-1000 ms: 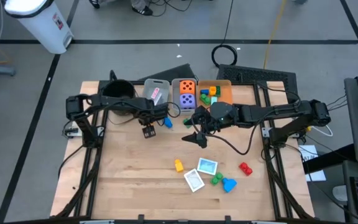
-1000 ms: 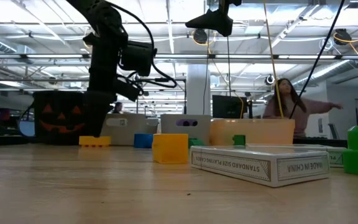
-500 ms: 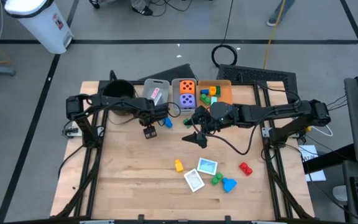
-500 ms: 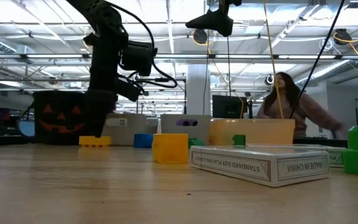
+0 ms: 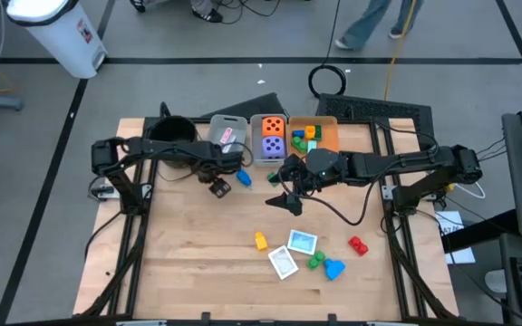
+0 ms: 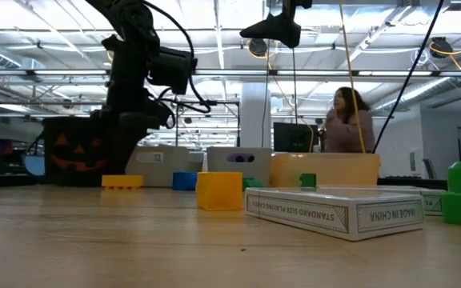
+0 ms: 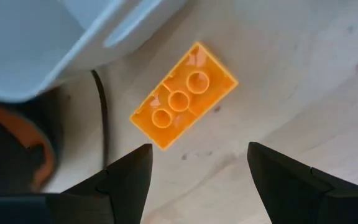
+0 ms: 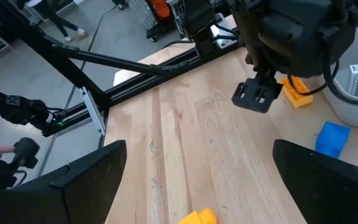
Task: Pick & Place Toys
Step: Put the top yellow game piece into the orange bin
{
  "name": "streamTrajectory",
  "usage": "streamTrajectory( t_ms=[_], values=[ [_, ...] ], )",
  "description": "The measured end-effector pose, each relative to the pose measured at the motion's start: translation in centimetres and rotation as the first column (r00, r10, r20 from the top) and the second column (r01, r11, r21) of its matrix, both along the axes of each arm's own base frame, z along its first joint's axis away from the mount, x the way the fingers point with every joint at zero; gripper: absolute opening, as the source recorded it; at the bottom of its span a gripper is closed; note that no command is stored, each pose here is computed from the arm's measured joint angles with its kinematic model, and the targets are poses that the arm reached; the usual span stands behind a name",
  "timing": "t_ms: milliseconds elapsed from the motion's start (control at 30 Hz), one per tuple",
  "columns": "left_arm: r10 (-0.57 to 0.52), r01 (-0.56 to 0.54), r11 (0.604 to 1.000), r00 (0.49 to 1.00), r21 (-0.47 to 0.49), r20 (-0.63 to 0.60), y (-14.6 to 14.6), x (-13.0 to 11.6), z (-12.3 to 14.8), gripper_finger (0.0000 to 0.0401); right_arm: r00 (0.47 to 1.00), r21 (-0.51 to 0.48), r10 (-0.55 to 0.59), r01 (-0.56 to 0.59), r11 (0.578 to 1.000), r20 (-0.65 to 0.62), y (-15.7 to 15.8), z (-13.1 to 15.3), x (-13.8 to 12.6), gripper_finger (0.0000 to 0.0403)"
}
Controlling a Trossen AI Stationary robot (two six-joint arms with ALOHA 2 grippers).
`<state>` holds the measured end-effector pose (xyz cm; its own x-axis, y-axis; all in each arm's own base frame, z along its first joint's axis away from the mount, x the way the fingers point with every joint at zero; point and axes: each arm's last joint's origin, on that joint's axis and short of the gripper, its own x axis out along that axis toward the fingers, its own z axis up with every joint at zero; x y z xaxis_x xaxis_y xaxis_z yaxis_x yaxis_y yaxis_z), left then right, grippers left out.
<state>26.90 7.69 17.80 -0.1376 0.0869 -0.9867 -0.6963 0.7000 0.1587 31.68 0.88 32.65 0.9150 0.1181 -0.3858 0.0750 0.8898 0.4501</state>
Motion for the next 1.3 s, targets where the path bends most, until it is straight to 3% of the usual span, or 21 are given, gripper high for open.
streamTrajectory(
  t_ms=[200, 467, 667, 867, 967, 1300],
  values=[
    [0.249, -0.249, 0.968, 0.968, -0.006, 0.026, -0.2, 0.0, 0.0, 0.0271, 1.000, 0.017, -0.007, 0.007, 1.000, -0.003, 0.0, 0.0, 0.0, 0.0396],
    [0.436, -0.444, 0.886, 0.896, 0.134, 0.084, -0.9, 0.1, 0.3, 0.0271, 1.000, 0.017, -0.006, 0.006, 1.000, -0.003, 0.0, 0.0, 0.0, 0.0396],
    [0.477, -0.517, 0.826, 0.853, 0.224, 0.211, -2.0, 0.1, 1.2, 0.0271, 1.000, 0.018, -0.004, 0.004, 1.000, -0.003, 0.0, 0.0, 0.0, 0.0396],
    [0.566, -0.610, 0.778, 0.785, 0.151, 0.252, -2.5, -1.7, -1.3, 0.0271, 1.000, 0.017, -0.003, 0.003, 1.000, -0.003, 0.0, 0.0, 0.0, 0.0396],
    [0.614, -0.666, 0.735, 0.733, 0.125, 0.293, -2.8, -2.7, -2.1, 0.0271, 1.000, 0.017, -0.003, 0.003, 1.000, -0.003, 0.0, 0.0, 0.0, 0.0396],
    [0.560, -0.718, 0.672, 0.652, 0.180, 0.511, -2.7, -3.9, 0.9, 0.0271, 1.000, -0.005, 0.007, -0.007, 1.000, 0.000, 0.0, 0.0, 0.0, 0.0396]
  ],
)
